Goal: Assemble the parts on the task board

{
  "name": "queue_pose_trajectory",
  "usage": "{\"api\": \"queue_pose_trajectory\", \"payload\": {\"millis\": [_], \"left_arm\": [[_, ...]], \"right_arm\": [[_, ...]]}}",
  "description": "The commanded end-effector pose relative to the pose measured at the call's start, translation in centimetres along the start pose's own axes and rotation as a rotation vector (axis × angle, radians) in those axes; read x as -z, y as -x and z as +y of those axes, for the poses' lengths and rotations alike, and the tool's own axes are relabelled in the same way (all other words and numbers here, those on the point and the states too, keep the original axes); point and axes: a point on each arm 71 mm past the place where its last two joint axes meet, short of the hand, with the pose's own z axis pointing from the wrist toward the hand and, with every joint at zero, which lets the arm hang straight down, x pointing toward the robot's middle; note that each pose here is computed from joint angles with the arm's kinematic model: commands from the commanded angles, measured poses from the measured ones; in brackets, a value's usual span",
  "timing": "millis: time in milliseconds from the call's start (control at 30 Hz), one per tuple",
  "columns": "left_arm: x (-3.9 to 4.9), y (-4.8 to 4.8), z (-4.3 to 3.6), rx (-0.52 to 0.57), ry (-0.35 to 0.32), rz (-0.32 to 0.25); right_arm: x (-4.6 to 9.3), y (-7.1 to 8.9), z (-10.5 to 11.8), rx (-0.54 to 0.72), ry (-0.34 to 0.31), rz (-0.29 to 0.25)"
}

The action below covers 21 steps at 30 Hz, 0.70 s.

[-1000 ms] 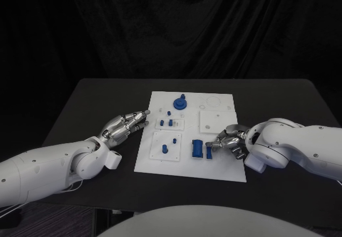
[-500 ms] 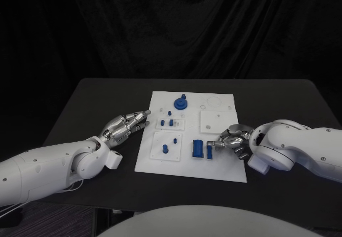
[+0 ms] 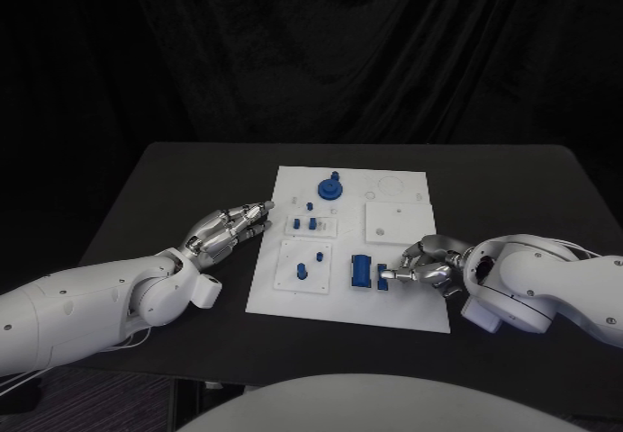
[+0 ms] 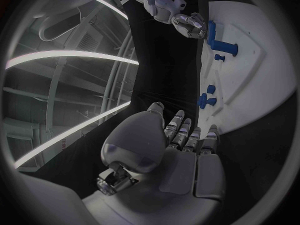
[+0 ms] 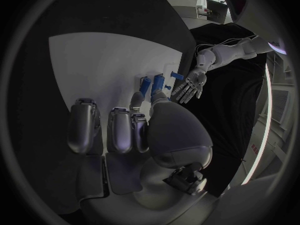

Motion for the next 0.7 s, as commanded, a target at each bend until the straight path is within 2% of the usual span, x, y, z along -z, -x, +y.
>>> {"api": "queue_pose_trajectory", "payload": {"millis": [33, 700], "left_arm": [[0.05, -0.05, -0.64, 0.01, -0.094, 0.002], [0.07, 0.01, -0.56, 0.01, -0.093, 0.0]], "right_arm": [[0.07, -0.49, -0.25, 0.071, 0.006, -0.004], [-0.25, -1.26, -0.21, 0.084, 0.007, 0.009]]}}
